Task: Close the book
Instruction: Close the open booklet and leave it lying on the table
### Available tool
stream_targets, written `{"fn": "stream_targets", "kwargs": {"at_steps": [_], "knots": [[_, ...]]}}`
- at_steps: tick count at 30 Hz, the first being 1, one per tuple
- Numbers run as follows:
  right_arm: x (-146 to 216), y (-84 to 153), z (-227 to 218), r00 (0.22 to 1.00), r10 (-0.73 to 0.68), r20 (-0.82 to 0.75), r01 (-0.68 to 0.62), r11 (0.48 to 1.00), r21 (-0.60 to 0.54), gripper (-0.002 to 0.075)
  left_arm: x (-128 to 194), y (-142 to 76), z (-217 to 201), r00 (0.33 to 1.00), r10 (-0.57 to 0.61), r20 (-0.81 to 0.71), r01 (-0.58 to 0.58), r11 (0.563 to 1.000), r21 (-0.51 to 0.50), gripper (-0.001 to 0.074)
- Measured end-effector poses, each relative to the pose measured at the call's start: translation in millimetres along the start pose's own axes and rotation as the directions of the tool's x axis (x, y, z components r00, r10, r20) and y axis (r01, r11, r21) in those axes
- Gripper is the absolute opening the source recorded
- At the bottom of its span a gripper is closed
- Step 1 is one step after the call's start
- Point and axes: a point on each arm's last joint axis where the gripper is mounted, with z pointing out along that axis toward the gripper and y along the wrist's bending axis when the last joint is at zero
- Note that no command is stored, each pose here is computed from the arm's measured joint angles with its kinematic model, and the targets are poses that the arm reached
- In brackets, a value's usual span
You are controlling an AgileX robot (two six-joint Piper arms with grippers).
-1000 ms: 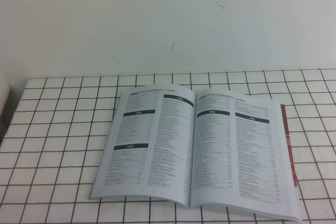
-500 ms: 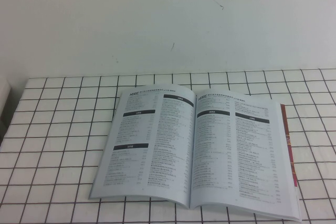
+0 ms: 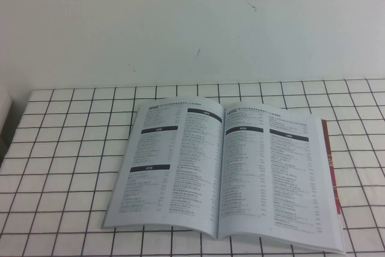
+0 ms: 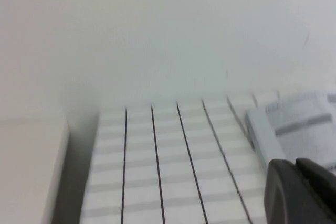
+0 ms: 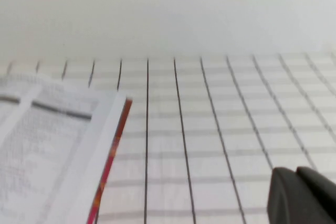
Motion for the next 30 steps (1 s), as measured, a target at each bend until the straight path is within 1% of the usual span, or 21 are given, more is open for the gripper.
{"fn": "stream_targets", "kwargs": {"at_steps": [3, 5, 7, 10, 12, 16, 19, 21, 24, 25, 27, 29, 30], "knots": [[-17.4, -1.3, -1.7, 0.982, -0.001, 0.191, -0.001, 1.0, 0.014, -0.0003, -16.9, 0.2, -1.6, 0.983, 0.002, 0.186, -0.002, 1.0, -0.002, -0.0004], [-29.9, -2.2, -5.0, 0.945, -0.004, 0.328, -0.004, 1.0, 0.024, -0.0003, -29.5, 0.3, -4.9, 0.946, 0.003, 0.324, -0.002, 1.0, -0.004, -0.0004], [-39.0, -2.8, -8.8, 0.903, -0.007, 0.429, -0.007, 0.999, 0.031, -0.0003, -40.6, 0.4, -9.5, 0.895, 0.003, 0.446, -0.001, 1.0, -0.005, -0.0004], [-48.6, -3.5, -14.1, 0.846, -0.011, 0.534, -0.011, 0.999, 0.039, -0.0003, -51.8, 0.4, -16.1, 0.822, 0.005, 0.569, -0.002, 1.0, -0.006, -0.0004], [-52.7, -3.8, -16.9, 0.815, -0.01, 0.58, -0.016, 0.999, 0.04, -0.0003, -56.2, 0.4, -19.5, 0.786, 0.005, 0.618, -0.001, 1.0, -0.007, -0.0004], [-58.3, -5.0, -21.2, 0.765, 0.049, 0.643, -0.072, 0.997, 0.011, -0.0003, -60.0, 0.4, -22.7, 0.751, 0.006, 0.66, -0.002, 1.0, -0.007, -0.0004], [-61.1, -5.7, -23.7, 0.735, 0.082, 0.673, -0.103, 0.995, -0.009, -0.0003, -60.5, 0.4, -23.1, 0.746, 0.006, 0.666, -0.001, 1.0, -0.007, -0.0004], [-62.2, -6.0, -24.8, 0.722, 0.09, 0.686, -0.111, 0.994, -0.014, -0.0003, -60.4, 1.4, -23.0, 0.748, -0.012, 0.664, 0.019, 1.0, -0.004, -0.0004], [-62.9, -6.1, -25.5, 0.714, 0.091, 0.694, -0.112, 0.994, -0.016, -0.0003, -60.2, 4.5, -23.0, 0.745, -0.071, 0.664, 0.086, 0.996, 0.01, -0.0004], [-62.6, -5.7, -24.7, 0.726, 0.088, 0.682, -0.107, 0.994, -0.014, -0.0003, -59.9, 5.8, -22.8, 0.744, -0.096, 0.662, 0.115, 0.993, 0.016, -0.0004], [-65.0, -3.7, -23.6, 0.773, 0.059, 0.632, -0.072, 0.997, -0.005, -0.0003, -61.4, 6.2, -21.3, 0.774, -0.119, 0.622, 0.137, 0.99, 0.018, -0.0004], [-75.0, -1.9, -27.0, 0.818, 0.011, 0.575, -0.022, 1.0, 0.011, -0.0003, -70.7, 4.3, -22.4, 0.815, -0.103, 0.571, 0.116, 0.993, 0.014, -0.0004], [-82.2, -1.4, -30.7, 0.826, -0.009, 0.563, -0.003, 1.0, 0.02, -0.0003, -78.0, 2.8, -24.5, 0.832, -0.09, 0.547, 0.099, 0.995, 0.013, -0.0004]]}}
